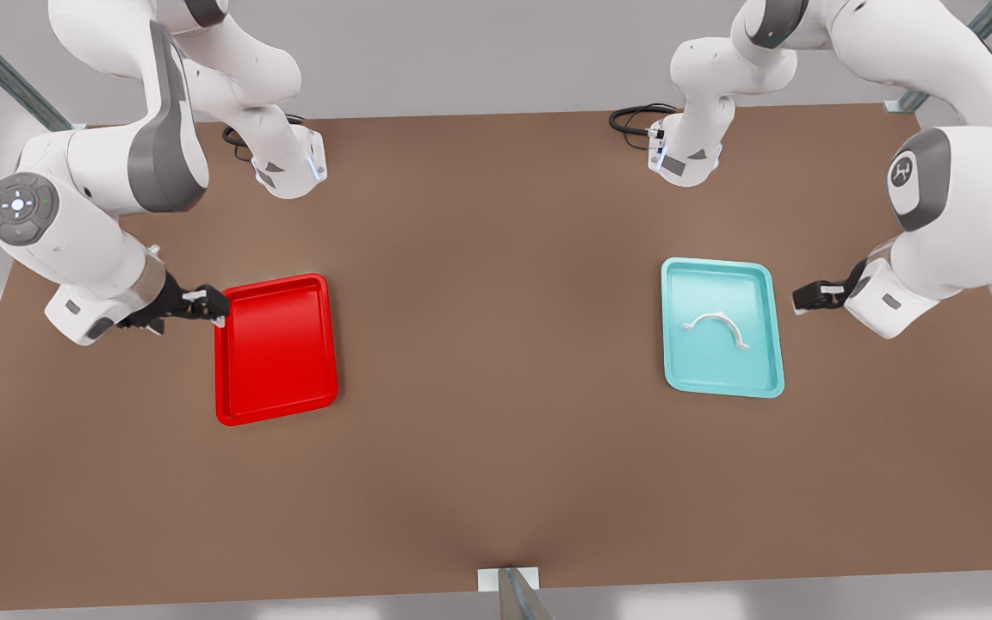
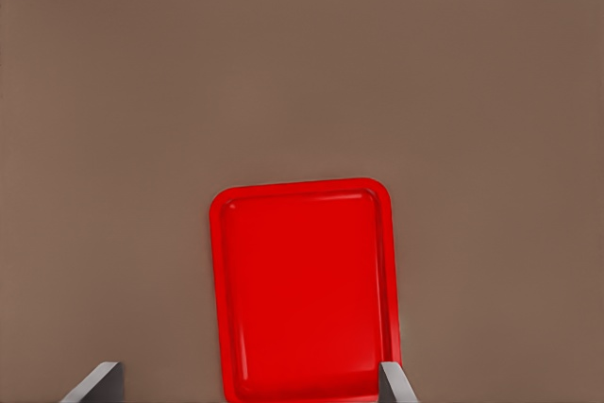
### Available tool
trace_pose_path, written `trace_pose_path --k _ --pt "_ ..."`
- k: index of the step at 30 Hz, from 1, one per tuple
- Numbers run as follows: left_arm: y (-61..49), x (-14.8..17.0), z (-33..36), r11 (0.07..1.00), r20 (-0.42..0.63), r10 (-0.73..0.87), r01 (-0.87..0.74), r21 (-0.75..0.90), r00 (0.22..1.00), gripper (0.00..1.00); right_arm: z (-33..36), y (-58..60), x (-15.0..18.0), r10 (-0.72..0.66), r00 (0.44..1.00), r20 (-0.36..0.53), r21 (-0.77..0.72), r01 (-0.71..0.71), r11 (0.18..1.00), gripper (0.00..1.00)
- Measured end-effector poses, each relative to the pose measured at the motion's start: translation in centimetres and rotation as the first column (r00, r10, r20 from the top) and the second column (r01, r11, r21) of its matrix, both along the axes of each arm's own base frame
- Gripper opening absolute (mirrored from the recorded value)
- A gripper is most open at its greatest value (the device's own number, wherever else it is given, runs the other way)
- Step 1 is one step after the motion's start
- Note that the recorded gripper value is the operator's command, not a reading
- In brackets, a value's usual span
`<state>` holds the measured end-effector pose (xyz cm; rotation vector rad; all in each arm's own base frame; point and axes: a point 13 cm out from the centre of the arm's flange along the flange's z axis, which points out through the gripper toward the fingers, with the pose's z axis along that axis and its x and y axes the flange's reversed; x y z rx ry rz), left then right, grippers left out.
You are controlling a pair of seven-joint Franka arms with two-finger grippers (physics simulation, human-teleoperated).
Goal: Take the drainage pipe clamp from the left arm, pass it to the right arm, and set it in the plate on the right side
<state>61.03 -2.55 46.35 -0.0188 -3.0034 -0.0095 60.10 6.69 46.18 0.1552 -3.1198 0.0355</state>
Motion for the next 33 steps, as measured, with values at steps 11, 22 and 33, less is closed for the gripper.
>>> trace_pose_path --k 11,22,33 --pt "8.2 -8.5 -29.5 0.978 -0.075 0.206 -0.207 -0.01 0.976 1.0 0.4 0.1 1.0 -0.006 0.999 0.042 0.005 0.006 1.0 1.0" --pt "7.1 -7.4 -37.9 0.947 0.127 0.319 -0.313 -0.064 0.939 0.99 0.4 0.0 1.2 -0.01 0.999 0.048 0.006 0.009 1.0 1.0" --pt "6.2 -10.9 -41.8 0.954 0.092 0.299 -0.297 -0.034 0.95 0.89 0.4 0.0 1.2 -0.011 0.999 0.048 0.006 0.011 1.0 1.0"
